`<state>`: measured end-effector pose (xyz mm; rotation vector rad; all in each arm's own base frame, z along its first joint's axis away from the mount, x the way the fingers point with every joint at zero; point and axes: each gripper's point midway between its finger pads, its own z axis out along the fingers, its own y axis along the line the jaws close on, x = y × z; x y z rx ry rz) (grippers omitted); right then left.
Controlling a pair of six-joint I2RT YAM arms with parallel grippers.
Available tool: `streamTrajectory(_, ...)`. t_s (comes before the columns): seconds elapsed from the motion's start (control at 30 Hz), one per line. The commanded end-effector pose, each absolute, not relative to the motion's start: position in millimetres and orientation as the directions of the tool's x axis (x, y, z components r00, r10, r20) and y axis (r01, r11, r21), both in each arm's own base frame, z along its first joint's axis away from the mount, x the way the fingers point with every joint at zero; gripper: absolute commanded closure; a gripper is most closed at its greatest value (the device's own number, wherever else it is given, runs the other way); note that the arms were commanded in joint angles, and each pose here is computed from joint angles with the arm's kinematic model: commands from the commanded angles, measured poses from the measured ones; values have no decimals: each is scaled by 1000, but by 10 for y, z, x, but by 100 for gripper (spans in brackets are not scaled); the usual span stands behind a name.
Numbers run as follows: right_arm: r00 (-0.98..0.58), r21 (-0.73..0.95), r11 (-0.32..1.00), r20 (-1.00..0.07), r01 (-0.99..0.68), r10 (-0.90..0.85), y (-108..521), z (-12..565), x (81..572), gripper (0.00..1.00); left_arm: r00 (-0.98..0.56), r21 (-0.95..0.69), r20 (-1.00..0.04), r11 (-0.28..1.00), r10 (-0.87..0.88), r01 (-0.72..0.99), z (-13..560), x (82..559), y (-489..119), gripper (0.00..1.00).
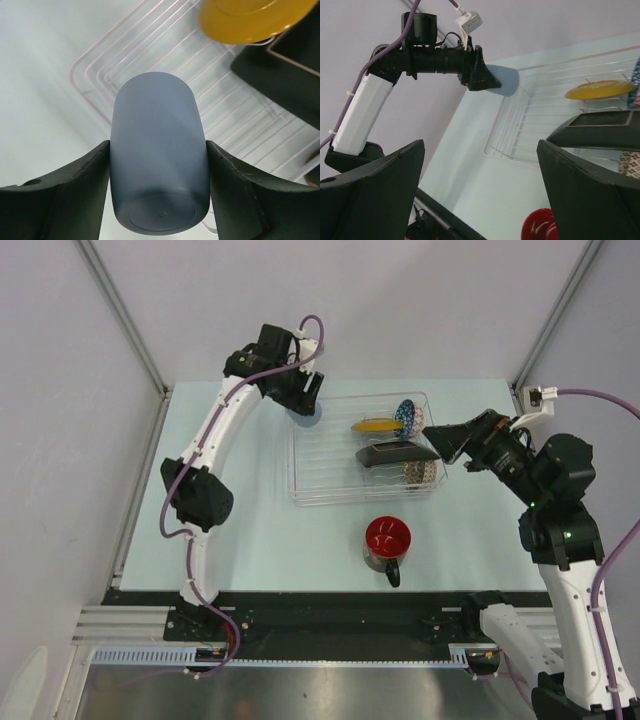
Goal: Load the mixed dishes into the dish rack
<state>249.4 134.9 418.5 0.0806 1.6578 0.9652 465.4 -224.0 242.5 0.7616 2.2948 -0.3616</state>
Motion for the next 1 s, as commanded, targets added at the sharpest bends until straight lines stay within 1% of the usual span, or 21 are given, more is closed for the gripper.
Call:
streamTrajectory(0.0,-283,531,778,-844,-335,455,1125,4045,2505,0,-462,129,-752,792,470,597,2863,4758,-2256,100)
streamTrajectory(0.23,-315,543,778,-833,-315,454,1154,3906,2552,0,-508,82,-676,740,533,668,2245,4734,-2491,100)
streamTrajectory(0.3,-317,547,781,-830,-301,459,1139,3874,2553,0,-509,68,-676,733,533,677,2132,4756,-2536,100)
streamTrajectory(0.33,-317,547,781,-830,-300,459,1135,3871,2547,0,-528,58,-654,732,542,679,1971,4725,-2530,100)
streamTrajectory(0.4,-314,548,780,-830,-303,461,1136,3874,2524,0,-521,62,-662,732,539,678,1898,4767,-2551,100)
streamTrajectory(0.5,-318,548,782,-829,-298,460,1132,3845,2498,0,-532,59,-649,733,544,678,1749,4806,-2565,100)
streamTrajectory(0.7,-302,547,799,-828,-249,473,1040,3795,2477,0,-528,68,-644,729,554,682,1592,4901,-2599,100)
streamTrajectory(0.83,-308,551,800,-824,-236,477,1028,3746,2474,0,-539,69,-625,728,564,682,1390,4916,-2592,100)
streamTrajectory(0.97,-310,555,798,-821,-236,480,1032,3738,2474,0,-554,84,-581,721,596,687,1139,4905,-2525,100)
